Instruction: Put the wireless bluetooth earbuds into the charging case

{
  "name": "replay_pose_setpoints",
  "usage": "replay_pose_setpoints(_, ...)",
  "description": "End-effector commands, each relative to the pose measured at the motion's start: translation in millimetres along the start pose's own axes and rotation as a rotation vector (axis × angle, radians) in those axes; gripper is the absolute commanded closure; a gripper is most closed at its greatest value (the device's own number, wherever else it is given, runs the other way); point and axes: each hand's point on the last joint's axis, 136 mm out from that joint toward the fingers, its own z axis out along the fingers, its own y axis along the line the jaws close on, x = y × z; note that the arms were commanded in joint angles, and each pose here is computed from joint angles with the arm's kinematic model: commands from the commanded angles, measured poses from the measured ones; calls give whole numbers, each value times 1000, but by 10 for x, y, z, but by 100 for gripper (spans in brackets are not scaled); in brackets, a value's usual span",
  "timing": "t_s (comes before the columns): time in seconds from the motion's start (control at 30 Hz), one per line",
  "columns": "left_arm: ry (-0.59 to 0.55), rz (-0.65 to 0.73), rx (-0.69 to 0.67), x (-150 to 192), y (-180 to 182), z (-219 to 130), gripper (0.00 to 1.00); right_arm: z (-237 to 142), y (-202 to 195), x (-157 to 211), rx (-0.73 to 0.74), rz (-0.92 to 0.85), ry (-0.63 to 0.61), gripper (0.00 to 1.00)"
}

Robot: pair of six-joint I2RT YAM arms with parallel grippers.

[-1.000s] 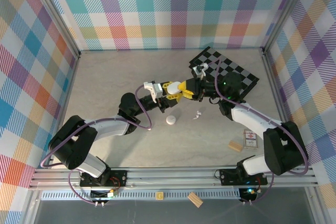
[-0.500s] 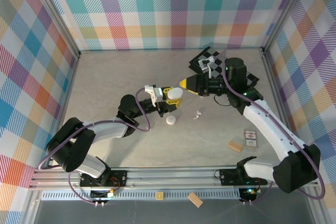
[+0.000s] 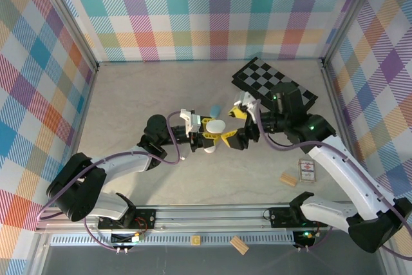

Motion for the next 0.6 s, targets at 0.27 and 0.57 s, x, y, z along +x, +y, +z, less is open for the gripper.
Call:
replay_pose_setpoints(0.27,-29,-1,101,-102,-139,2,72,225,-243,53,83,-216,88,9)
replay_pose_setpoints(0.57,-20,12,93,-1,-157,-32,72,164,-384,-144,181,-153,24,13)
